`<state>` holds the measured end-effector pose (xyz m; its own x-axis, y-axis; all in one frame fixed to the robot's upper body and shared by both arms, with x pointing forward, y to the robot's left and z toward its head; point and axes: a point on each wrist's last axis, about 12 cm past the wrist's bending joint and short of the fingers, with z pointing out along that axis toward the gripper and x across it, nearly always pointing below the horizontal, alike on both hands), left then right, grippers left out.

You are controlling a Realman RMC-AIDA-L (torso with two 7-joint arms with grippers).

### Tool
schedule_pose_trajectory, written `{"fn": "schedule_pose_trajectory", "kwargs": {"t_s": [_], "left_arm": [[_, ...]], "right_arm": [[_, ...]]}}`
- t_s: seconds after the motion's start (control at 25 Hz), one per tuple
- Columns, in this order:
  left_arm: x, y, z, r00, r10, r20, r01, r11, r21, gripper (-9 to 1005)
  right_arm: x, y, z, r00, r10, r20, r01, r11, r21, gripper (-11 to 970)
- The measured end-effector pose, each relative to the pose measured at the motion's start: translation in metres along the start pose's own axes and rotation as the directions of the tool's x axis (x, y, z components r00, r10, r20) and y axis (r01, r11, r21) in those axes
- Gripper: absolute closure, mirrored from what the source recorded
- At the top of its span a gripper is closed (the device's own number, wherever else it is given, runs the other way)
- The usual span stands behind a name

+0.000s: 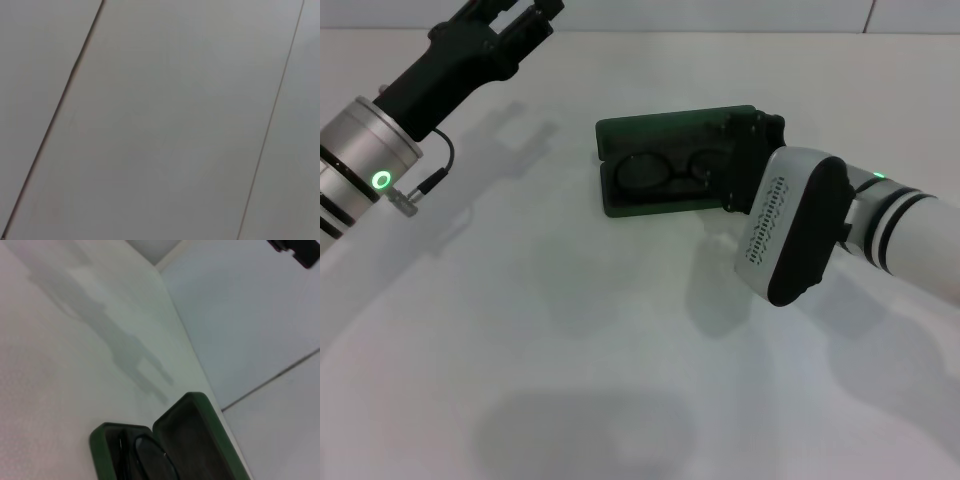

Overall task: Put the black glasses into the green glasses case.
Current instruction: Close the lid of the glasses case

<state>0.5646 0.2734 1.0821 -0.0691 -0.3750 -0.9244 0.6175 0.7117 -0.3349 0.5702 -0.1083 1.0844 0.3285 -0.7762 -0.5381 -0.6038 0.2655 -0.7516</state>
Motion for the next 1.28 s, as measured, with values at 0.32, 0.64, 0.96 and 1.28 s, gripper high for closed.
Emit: {"fn": "schedule_pose_trajectory", "kwargs": {"t_s": [0.32,0.64,0.96,1.28], "left_arm": [[0.003,0.007,0.014,0.994,-0.012,-0.107,0.009,0.999,-0.031,273],[0.002,0.003,0.084,0.911,0.083,-0.403,-0.082,0.996,0.021,273],[0.005,-0.008,0.121,0.813,0.173,-0.556,-0.178,0.983,0.045,275],[0.006,-0.006,0.122,0.750,0.183,-0.635,-0.208,0.977,0.035,288]], "right_arm": [[0.004,-0.008,-0.018,0.965,0.260,-0.020,-0.259,0.946,-0.196,582],[0.037,-0.044,-0.073,0.807,0.585,0.076,-0.463,0.707,-0.535,583],[0.087,-0.072,-0.135,0.572,0.786,0.236,-0.545,0.579,-0.606,571],[0.110,-0.069,-0.158,0.511,0.811,0.285,-0.616,0.577,-0.536,415]]}}
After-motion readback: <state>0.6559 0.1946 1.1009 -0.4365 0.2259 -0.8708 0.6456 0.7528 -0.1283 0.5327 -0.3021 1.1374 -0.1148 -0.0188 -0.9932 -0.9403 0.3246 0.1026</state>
